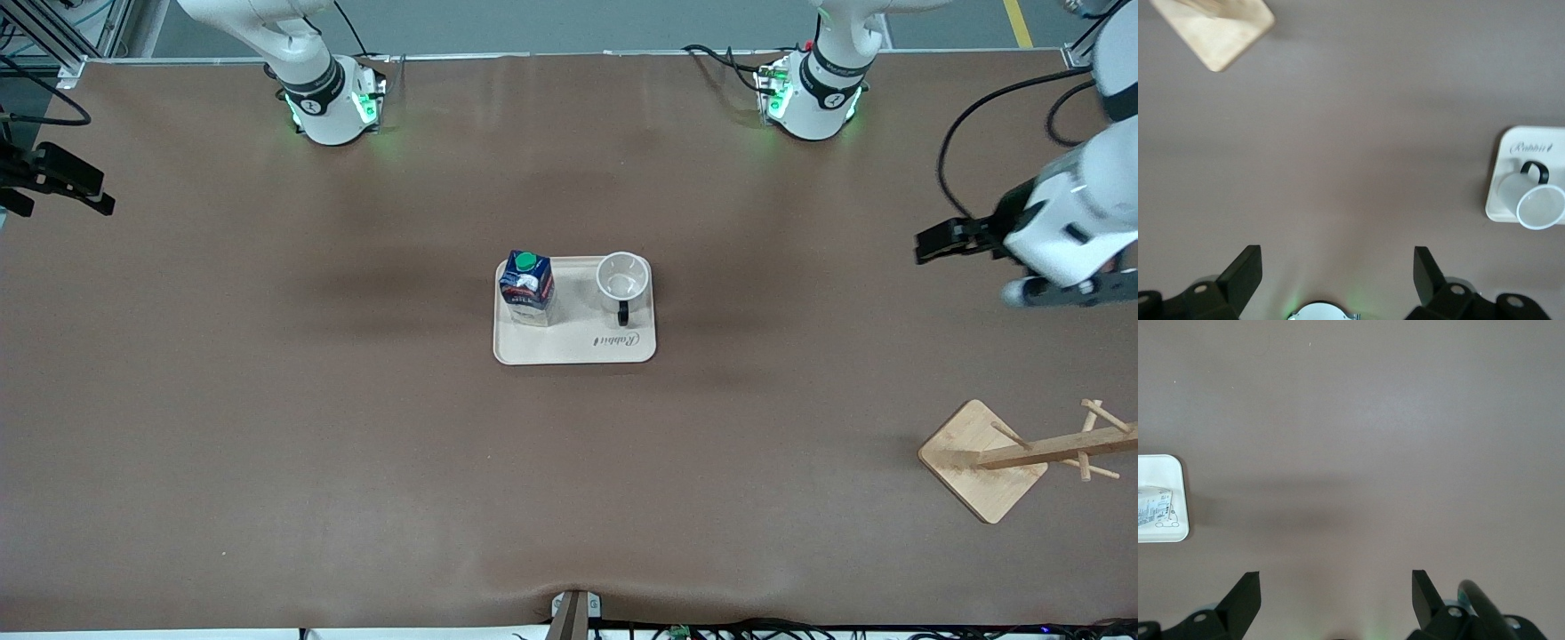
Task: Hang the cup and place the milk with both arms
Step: 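Lower the left gripper and grasp the white mug by its rim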
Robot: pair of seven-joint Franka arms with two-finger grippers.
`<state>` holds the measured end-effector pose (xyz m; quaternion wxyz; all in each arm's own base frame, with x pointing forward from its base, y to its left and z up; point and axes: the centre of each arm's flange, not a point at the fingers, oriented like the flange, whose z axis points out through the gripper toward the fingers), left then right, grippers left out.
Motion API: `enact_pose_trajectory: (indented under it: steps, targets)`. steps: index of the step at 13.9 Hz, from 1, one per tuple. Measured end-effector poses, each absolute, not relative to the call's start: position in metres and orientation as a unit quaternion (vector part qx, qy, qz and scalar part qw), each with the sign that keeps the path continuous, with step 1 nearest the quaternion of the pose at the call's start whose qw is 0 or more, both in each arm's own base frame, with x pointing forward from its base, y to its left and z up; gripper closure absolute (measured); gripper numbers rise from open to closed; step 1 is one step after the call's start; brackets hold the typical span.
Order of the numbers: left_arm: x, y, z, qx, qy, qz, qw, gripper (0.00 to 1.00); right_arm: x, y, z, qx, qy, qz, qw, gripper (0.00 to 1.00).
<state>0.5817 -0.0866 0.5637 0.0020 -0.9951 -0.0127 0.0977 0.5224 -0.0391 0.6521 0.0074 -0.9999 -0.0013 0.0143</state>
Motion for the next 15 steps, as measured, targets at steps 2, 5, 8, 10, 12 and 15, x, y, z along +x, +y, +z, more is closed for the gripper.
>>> enact_pose_trajectory:
  steps: [2,5,8,10,12,15]
  targets:
    - [0.580,-0.132,0.532,-0.992,0.008,0.123,0.010,0.00,0.522,-0.039,0.652,-1.000,-0.001,0.014,0.007,0.00]
    - [0.562,-0.206,0.487,-0.991,0.040,0.127,0.019,0.00,0.522,-0.039,0.652,-1.000,-0.001,0.014,0.007,0.00]
    - [0.539,-0.266,0.449,-0.994,0.043,0.104,0.012,0.00,0.523,-0.039,0.652,-1.000,-0.001,0.015,0.007,0.00]
    - [0.520,-0.300,0.415,-0.995,0.035,0.095,0.006,0.00,0.523,-0.039,0.652,-1.000,-0.001,0.015,0.007,0.00]
    - [0.500,-0.329,0.375,-0.995,0.023,0.095,0.002,0.00,0.523,-0.039,0.652,-1.000,-0.001,0.015,0.007,0.00]
    - [0.469,-0.364,0.321,-0.995,0.001,0.096,0.001,0.00,0.523,-0.039,0.652,-1.000,-0.001,0.015,0.007,0.00]
